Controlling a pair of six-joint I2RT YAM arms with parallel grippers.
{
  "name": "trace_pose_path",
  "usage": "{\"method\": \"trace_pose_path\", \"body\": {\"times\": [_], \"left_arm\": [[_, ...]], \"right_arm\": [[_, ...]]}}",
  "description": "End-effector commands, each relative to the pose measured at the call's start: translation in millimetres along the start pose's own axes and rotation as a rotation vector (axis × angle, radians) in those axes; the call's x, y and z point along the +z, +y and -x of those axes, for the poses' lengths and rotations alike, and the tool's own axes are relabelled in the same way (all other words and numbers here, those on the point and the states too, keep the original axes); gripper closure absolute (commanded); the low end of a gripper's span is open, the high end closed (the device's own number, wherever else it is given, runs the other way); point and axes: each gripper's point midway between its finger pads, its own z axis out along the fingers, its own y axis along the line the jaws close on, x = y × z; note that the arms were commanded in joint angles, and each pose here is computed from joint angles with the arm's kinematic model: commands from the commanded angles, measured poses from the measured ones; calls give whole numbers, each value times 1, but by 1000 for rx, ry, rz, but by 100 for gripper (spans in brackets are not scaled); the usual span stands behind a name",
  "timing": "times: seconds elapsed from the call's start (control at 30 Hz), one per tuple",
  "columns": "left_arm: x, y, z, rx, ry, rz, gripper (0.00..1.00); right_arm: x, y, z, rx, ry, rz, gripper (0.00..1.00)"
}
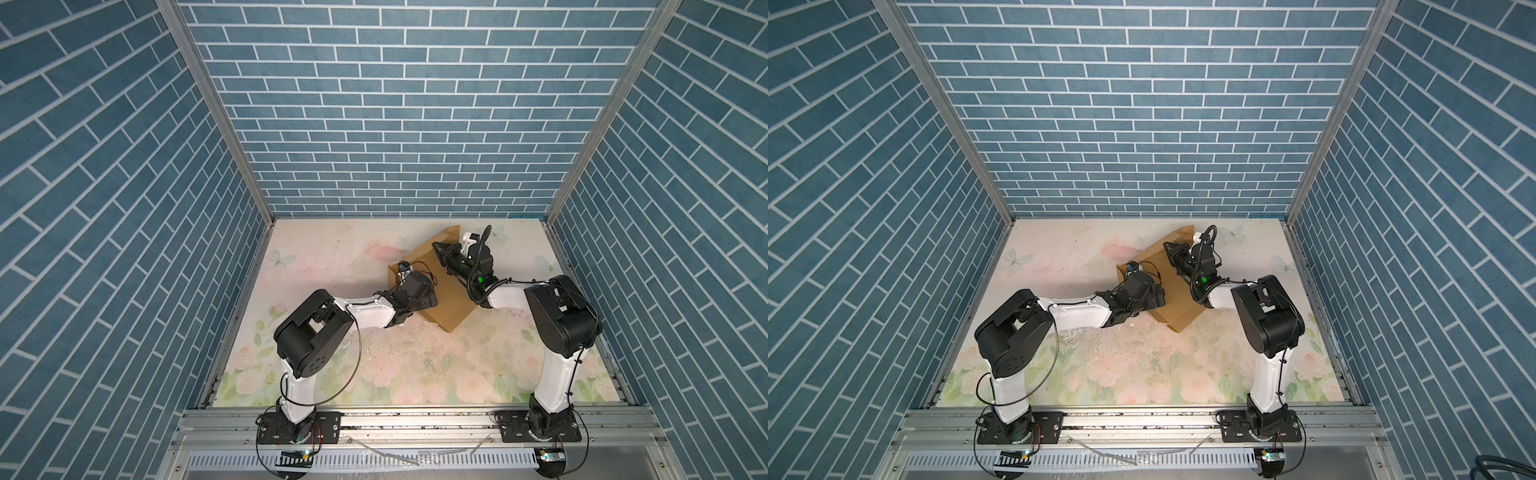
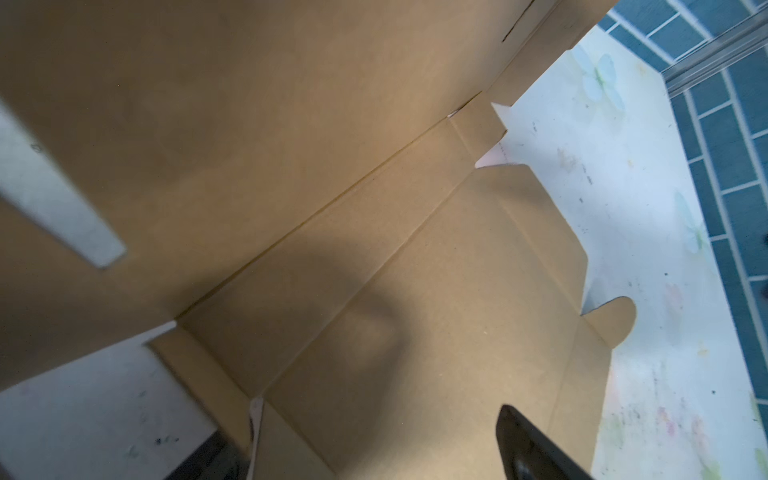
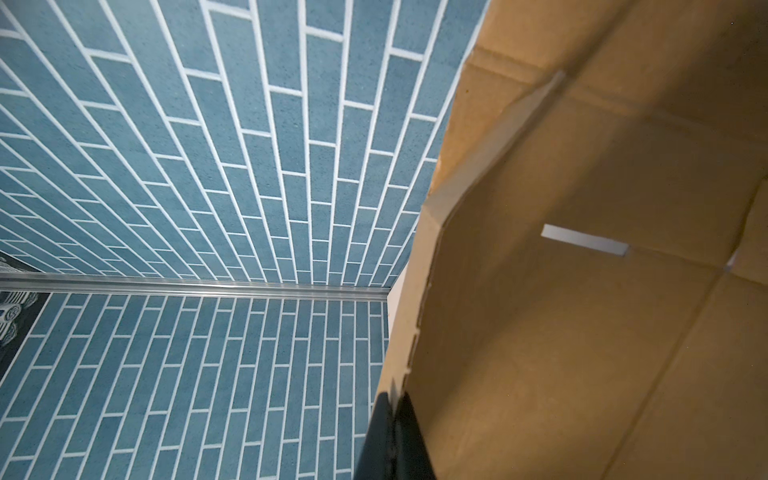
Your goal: Fold the paper box
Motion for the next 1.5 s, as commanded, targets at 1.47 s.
{"method": "trace_pose_path", "body": {"times": [1.47], "left_arm": [[-155, 94, 37, 241, -59, 5, 9]], "right_arm": [[8, 10, -25, -33, 162, -17, 100]]}}
